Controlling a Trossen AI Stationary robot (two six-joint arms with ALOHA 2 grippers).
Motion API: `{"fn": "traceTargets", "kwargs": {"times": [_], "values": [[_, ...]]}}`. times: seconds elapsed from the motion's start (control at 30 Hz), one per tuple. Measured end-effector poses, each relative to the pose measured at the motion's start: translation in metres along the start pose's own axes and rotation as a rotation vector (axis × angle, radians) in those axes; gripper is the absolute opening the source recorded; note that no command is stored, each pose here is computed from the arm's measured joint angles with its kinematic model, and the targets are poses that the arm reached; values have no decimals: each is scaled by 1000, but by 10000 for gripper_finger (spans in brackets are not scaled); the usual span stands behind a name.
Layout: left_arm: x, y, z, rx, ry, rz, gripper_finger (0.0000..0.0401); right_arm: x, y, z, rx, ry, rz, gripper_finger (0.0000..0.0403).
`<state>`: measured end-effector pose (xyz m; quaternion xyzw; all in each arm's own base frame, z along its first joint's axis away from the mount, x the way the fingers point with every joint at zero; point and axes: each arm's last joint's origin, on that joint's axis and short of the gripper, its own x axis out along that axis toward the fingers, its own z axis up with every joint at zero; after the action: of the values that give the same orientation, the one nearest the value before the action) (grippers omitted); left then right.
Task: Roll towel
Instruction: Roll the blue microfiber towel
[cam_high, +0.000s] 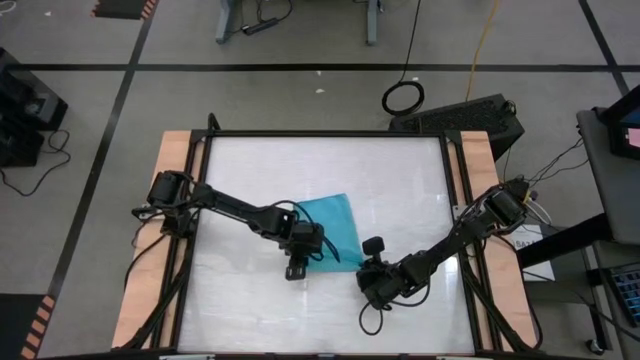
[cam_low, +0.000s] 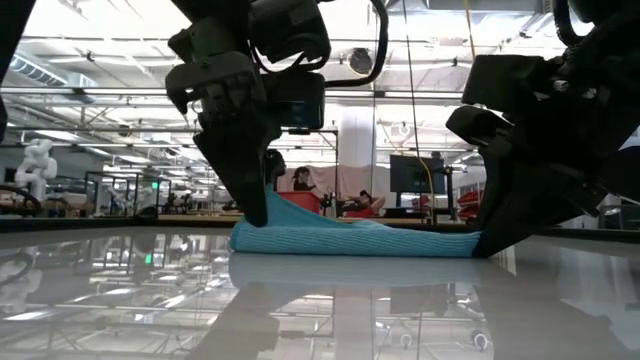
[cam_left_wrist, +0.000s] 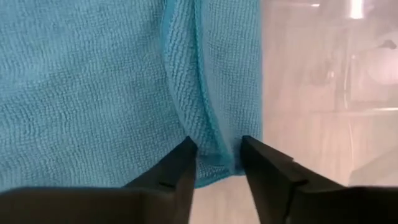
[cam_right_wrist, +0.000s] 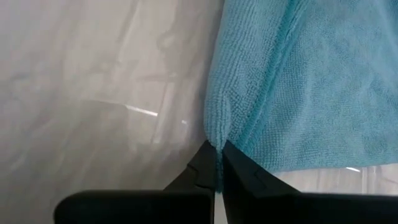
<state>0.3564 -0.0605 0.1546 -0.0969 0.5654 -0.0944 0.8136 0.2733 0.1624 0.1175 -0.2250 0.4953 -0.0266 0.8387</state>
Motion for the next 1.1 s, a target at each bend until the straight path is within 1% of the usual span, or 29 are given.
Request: {"fn": "traceTargets", "kwargs": {"times": [0.2,0.33,0.37,0.47,0.63,0.73,0.9,1.1], "values": [[11,2,-1,-5,27,-37,55,0,0,0,2,-1,2,2],[13,1,-2,5,33,-75,15,0,0,0,9,-1,2,2],[13,1,-1,12,32,-79,10,0,0,0,13,-1,3,2],[8,-1,1,15,29,-81,9,0,0,0,27,1,4,2],[-6,-8,8,32,-12,-101,10,0,-1,0,56,10,6,2],[-9,-12,8,28,-9,-105,10,1,-2,0,75,18,18,2],[-6,-27,6,52,-2,-129,10,1,-3,0,85,23,24,2],[-3,-36,3,50,7,-129,10,3,-6,0,95,29,25,2]]}}
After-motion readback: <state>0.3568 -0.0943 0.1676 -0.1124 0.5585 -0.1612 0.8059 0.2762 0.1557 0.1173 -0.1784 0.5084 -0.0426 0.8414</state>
